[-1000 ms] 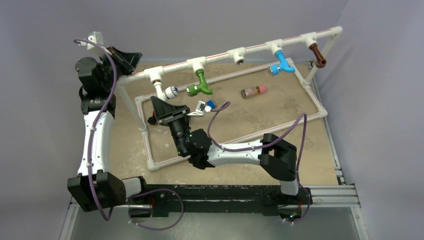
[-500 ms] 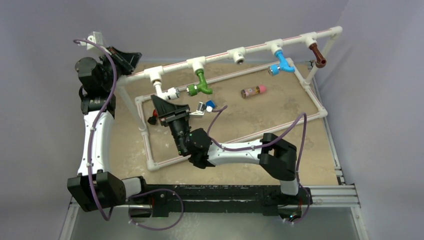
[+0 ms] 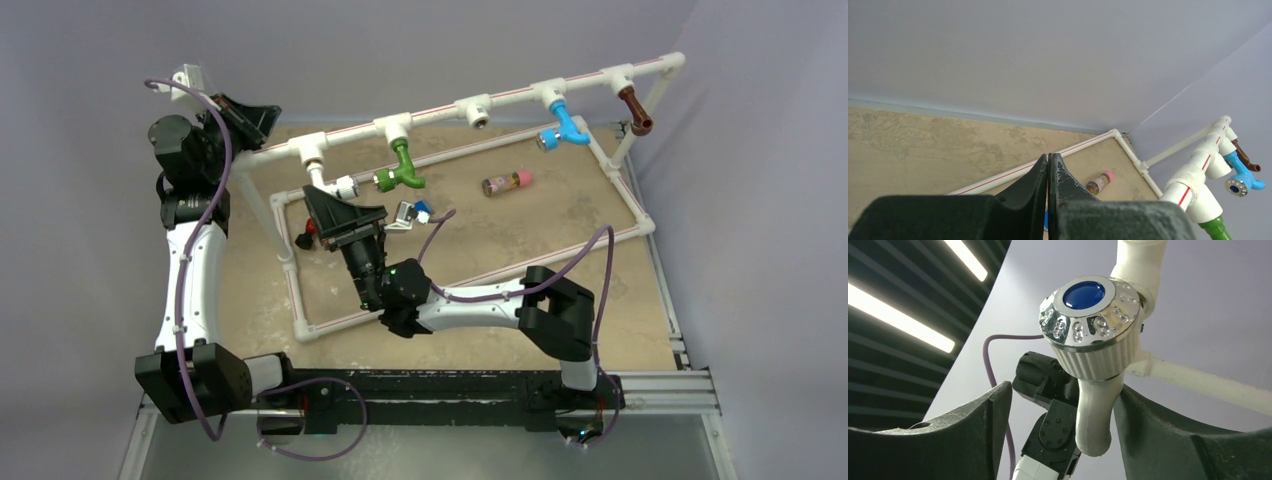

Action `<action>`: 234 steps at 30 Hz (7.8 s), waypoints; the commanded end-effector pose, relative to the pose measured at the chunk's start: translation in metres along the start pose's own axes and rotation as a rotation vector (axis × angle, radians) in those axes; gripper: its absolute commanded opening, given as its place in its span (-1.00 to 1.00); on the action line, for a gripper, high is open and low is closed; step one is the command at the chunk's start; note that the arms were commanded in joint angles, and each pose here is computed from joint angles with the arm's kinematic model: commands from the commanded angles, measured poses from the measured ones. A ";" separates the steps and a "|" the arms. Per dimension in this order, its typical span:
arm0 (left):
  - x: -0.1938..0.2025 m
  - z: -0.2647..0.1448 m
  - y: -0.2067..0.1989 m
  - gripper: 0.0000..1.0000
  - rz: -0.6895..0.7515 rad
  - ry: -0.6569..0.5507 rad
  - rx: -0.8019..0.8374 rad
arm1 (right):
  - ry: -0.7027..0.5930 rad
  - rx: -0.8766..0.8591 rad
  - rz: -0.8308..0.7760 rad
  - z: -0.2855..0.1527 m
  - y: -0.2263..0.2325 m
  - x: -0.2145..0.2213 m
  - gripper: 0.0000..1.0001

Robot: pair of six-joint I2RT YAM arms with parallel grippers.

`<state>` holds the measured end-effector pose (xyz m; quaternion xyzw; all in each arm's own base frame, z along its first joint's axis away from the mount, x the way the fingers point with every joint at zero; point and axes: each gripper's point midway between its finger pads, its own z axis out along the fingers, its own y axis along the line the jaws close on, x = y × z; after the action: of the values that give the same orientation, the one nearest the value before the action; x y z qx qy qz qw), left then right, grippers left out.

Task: Install the water faucets

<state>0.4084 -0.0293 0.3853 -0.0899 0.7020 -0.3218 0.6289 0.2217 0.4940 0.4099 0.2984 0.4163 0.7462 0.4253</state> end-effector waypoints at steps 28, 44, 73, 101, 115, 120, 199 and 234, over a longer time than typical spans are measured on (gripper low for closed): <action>0.149 -0.021 0.068 -1.00 -0.334 0.461 -0.219 | 0.087 -0.008 -0.184 -0.030 0.038 -0.030 0.61; 0.150 -0.021 0.068 -1.00 -0.344 0.466 -0.214 | 0.134 0.021 -0.699 -0.056 0.030 -0.069 0.61; 0.153 -0.021 0.069 -1.00 -0.369 0.482 -0.195 | 0.219 -0.485 -2.722 -0.047 0.037 -0.067 0.77; 0.154 -0.020 0.066 -1.00 -0.376 0.490 -0.178 | 0.428 -0.609 -2.949 0.009 -0.003 -0.026 0.61; 0.155 -0.020 0.068 -1.00 -0.385 0.494 -0.182 | 0.476 -0.548 -2.926 0.021 -0.021 -0.028 -0.04; 0.154 -0.020 0.068 -1.00 -0.385 0.492 -0.179 | 0.448 -0.486 -2.902 0.023 -0.024 -0.033 -0.55; 0.155 -0.021 0.064 -1.00 -0.398 0.495 -0.158 | -0.051 -0.046 0.278 0.023 0.074 -0.038 -0.54; 0.154 -0.021 0.066 -1.00 -0.392 0.491 -0.172 | 0.067 0.123 0.036 -0.011 0.025 -0.038 0.30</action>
<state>0.4075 -0.0344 0.3870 -0.0697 0.6971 -0.3554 0.6188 0.2303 0.4656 0.3998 0.3132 0.4837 0.7234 0.3804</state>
